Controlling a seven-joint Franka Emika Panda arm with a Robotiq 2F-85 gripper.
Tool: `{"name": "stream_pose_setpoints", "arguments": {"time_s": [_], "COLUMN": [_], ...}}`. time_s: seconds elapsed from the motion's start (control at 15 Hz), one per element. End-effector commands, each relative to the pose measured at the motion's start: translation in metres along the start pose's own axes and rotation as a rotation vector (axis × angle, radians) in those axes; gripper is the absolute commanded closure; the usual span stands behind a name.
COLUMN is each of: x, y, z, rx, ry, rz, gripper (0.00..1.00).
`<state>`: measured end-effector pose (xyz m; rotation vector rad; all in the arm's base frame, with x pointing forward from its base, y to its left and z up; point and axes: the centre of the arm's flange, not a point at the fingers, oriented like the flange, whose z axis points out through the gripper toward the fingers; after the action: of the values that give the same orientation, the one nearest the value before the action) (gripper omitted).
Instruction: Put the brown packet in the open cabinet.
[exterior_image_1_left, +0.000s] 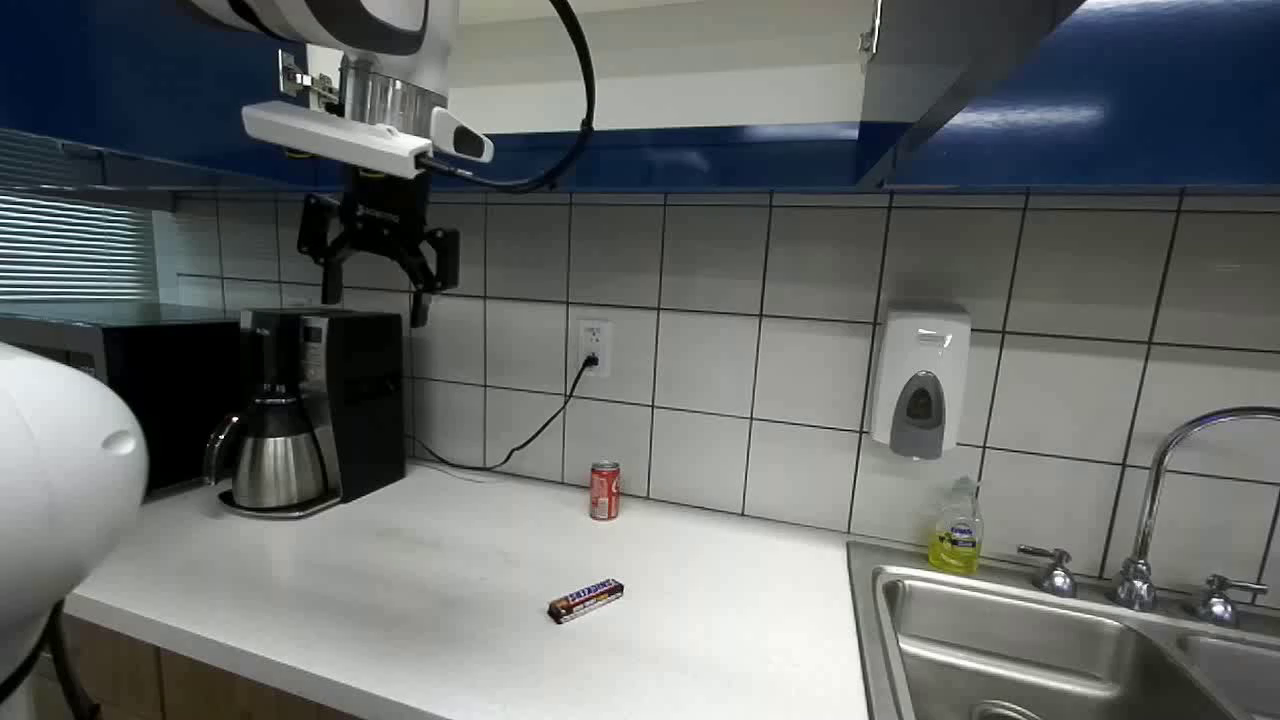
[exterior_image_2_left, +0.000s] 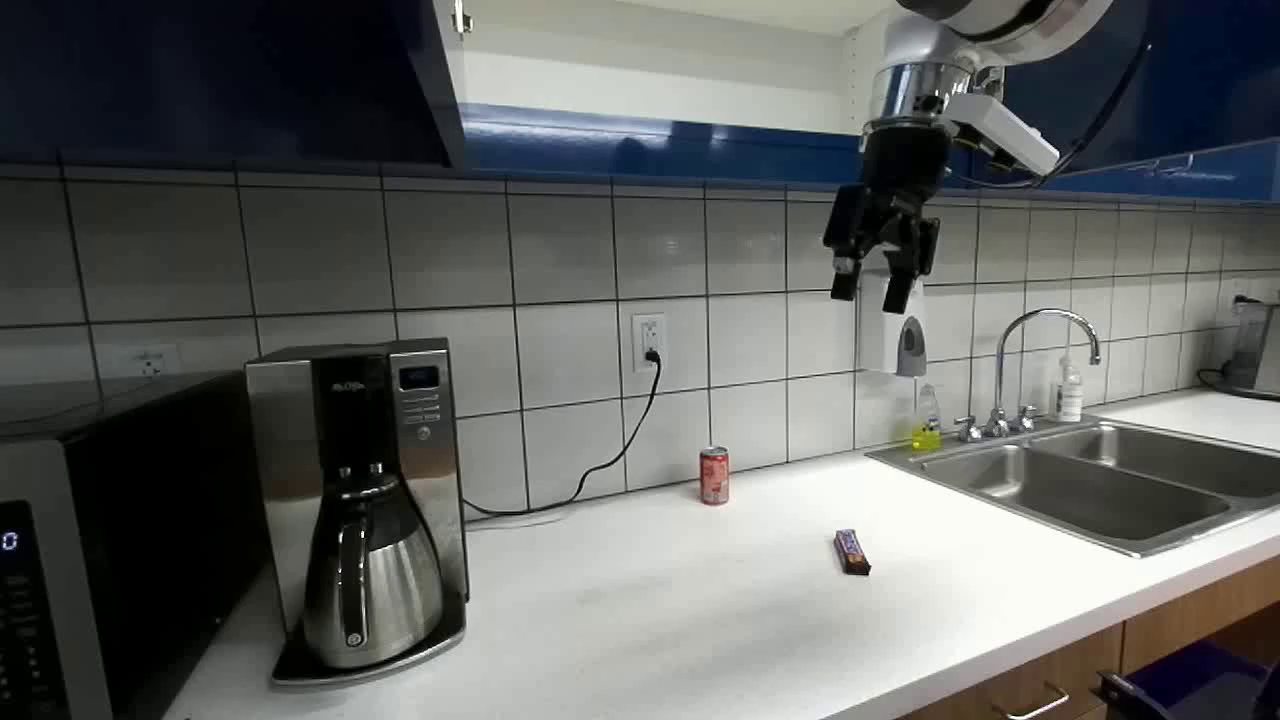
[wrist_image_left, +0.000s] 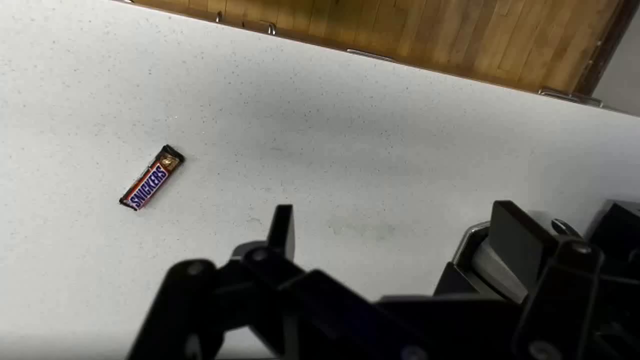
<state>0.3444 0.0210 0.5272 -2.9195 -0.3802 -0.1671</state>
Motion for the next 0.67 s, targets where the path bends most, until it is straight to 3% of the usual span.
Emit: {"name": "stream_pose_setpoints", "arguments": {"time_s": [0.0, 0.6], "x": [0.0, -0.007], "y": [0.0, 0.012], "z": [0.0, 0.004], "rx": [0.0, -0.02], "ry": [0.0, -0.035], "rz": [0.0, 0.161], "gripper": [0.0, 0.0]}}
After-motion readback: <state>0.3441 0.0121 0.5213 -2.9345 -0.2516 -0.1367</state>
